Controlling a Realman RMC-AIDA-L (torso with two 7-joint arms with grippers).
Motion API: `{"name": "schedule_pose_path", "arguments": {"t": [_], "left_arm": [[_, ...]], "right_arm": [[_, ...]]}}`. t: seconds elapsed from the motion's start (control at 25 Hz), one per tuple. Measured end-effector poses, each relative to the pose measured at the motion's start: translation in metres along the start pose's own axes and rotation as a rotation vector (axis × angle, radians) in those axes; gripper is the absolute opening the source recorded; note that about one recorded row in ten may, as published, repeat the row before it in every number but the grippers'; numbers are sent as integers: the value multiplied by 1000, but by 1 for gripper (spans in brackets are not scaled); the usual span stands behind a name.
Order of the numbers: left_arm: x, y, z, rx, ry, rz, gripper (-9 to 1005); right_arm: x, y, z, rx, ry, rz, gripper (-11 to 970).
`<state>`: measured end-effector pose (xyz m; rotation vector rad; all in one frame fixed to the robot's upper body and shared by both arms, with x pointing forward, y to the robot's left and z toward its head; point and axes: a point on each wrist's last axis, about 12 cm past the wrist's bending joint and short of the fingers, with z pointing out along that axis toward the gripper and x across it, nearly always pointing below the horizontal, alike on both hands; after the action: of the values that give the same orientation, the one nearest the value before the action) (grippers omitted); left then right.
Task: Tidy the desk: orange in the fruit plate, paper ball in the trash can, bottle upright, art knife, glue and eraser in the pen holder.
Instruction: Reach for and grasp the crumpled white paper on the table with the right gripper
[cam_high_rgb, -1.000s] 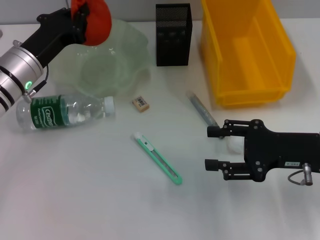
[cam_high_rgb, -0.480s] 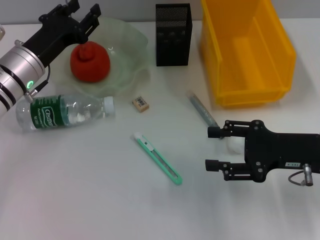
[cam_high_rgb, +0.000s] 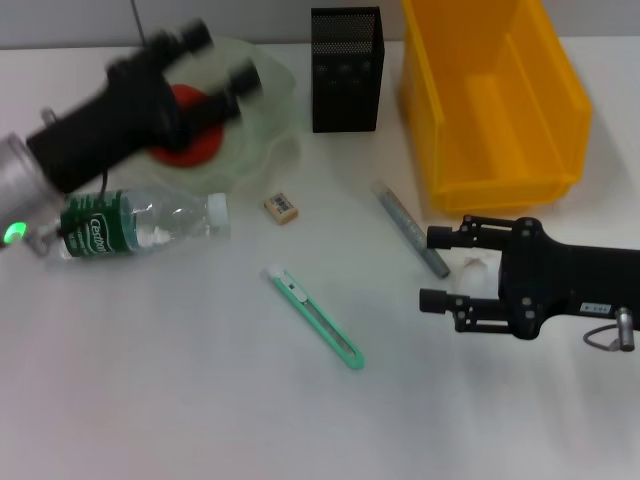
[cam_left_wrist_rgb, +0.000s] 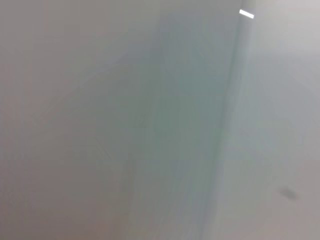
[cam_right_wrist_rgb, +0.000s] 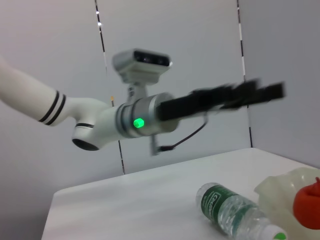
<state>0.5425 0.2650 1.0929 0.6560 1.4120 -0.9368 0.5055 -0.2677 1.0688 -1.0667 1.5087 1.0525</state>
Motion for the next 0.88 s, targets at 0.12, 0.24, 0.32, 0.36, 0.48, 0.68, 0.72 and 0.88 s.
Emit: {"name": "schedule_pose_path", "arguments": {"t": [0.12, 0.24, 0.32, 0.36, 0.48, 0.68, 0.72, 0.88], "left_arm": [[2, -5, -8, 60, 61, -12, 855], [6, -10, -20, 120, 141, -33, 858], [10, -14, -28, 163, 186, -37, 859], [12, -16, -32, 186, 211, -37, 859], [18, -21, -40, 218, 256, -35, 858], [24, -27, -45, 250, 287, -24, 857], [24, -27, -45, 250, 287, -23, 857], [26, -29, -44, 257, 294, -23, 856]], "right_arm": [[-2, -1, -2, 5, -4, 10, 713], [-7, -6, -6, 6, -2, 38, 713], [-12, -9, -9, -5, 0, 55, 713], [-16, -11, -9, -10, 2, 62, 713], [-30, -19, -10, -33, 17, 83, 713], [-57, -29, -10, -78, 88, 121, 714], [-63, -31, -9, -89, 120, 134, 714], [-87, -39, -9, -100, 298, 166, 714]]}}
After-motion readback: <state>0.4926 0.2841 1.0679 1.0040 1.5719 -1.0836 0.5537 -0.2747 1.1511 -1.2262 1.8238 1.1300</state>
